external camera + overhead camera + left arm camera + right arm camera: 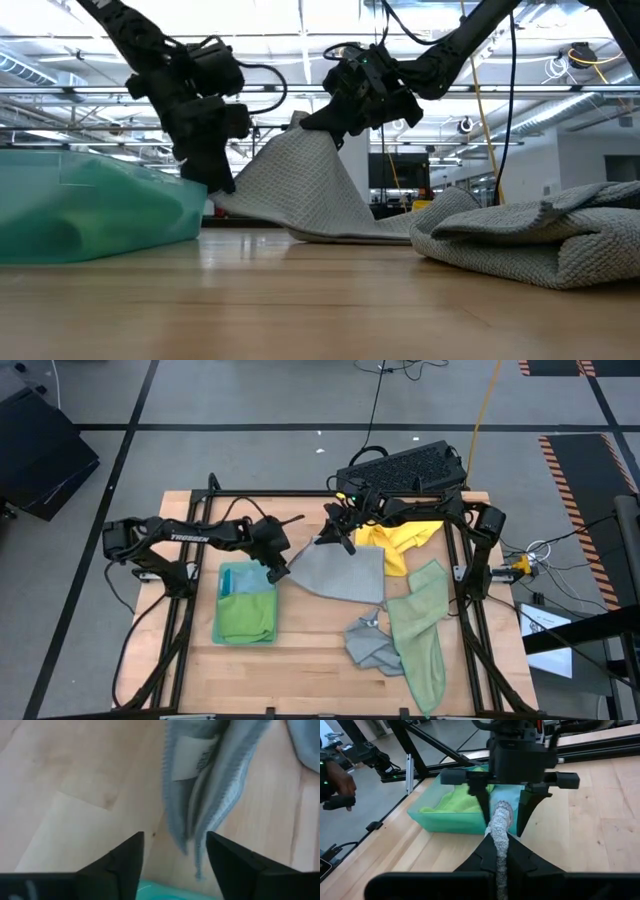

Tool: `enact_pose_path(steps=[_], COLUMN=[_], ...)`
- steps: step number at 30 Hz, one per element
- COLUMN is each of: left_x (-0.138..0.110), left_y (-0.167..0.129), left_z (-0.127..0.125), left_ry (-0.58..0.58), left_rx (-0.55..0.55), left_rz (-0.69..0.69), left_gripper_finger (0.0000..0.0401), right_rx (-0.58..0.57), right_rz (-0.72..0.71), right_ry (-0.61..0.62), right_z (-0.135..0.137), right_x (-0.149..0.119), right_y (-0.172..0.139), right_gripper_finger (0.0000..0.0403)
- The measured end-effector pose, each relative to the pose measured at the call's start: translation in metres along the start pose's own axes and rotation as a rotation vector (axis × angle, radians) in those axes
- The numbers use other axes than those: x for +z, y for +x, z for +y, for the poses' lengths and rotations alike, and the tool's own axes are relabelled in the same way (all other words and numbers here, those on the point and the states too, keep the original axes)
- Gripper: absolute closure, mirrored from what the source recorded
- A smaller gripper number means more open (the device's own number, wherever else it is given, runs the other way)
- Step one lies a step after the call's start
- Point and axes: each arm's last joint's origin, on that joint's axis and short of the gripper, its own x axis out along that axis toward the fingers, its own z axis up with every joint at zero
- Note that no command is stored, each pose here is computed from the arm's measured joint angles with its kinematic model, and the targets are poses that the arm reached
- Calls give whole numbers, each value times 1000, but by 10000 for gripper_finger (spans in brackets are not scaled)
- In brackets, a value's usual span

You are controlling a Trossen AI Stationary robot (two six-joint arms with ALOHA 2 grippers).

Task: Fold microfiber towels
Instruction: Fold the top gray microfiber cloth

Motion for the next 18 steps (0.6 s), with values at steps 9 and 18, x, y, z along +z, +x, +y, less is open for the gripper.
enact_pose_path(steps=[9, 18], left_x=[2, -1], left_y=[15, 30], left_z=[6, 10], left_ry=[24, 30], left_rx=[-67, -107], left_rz=[-70, -29], left_gripper_finger=[214, 295], right_rx=[0, -2], right_rz=[0, 0], right_ry=[-3, 0], right_z=[0, 0], right_x=[0, 0], right_y=[0, 0], right_gripper_finger=[398, 399])
